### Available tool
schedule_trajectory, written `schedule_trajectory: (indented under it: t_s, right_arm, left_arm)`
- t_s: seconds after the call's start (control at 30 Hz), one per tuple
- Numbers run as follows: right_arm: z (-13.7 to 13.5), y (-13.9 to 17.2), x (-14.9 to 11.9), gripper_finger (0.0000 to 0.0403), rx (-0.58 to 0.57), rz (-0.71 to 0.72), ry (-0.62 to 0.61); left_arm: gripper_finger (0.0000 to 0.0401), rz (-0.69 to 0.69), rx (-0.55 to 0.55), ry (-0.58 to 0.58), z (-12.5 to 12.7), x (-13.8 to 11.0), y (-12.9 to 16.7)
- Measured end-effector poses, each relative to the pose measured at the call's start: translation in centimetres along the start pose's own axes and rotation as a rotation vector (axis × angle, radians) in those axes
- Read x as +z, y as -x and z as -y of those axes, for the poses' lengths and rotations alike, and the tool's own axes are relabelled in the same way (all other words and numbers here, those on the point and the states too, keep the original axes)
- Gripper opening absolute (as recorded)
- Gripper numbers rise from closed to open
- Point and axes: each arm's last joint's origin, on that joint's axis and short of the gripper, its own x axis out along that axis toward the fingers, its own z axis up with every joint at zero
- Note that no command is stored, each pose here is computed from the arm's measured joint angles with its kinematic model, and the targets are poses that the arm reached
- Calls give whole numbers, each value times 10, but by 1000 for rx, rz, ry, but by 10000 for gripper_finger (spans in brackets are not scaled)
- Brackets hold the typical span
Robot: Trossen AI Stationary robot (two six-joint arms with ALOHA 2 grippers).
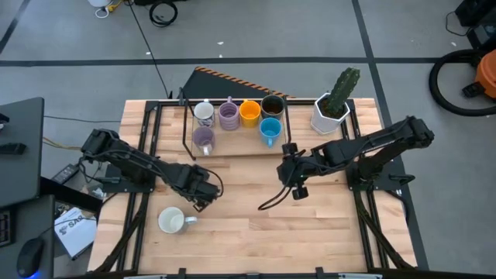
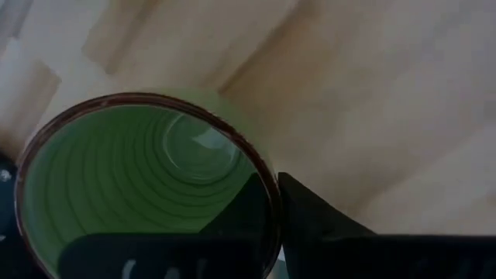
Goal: Place coffee mugs
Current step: Put the green mug on the shelf
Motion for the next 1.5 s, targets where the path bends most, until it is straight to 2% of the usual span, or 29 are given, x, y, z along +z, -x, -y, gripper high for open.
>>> schedule_trajectory:
  t_s: [0.3,0.5,0.6,0.8,0.97,1.23,1.4,1.5]
  right_arm:
    - [9,31,-14,171,-54,-4,-167]
    - [11,42,-29,171,-59,12,-270]
    - [11,47,-38,171,-59,24,-307]
    - [8,46,-51,171,-67,83,-345]
    - [5,45,-54,171,-59,92,-362]
    - [0,45,-52,171,-46,117,-359]
    - [-2,45,-52,171,-39,119,-373]
    - [-4,46,-52,171,-37,118,-375]
  left_arm:
    - [24,144,-228,-136,19,28,54]
    - [24,244,-470,-235,29,54,73]
    - [24,302,-502,-248,25,67,80]
    - [24,396,-460,-286,12,99,89]
    - [24,400,-388,-330,2,130,94]
    - [25,312,-249,-385,-23,180,73]
    - [25,228,-183,-396,-41,196,53]
    - [25,222,-137,-405,-49,201,49]
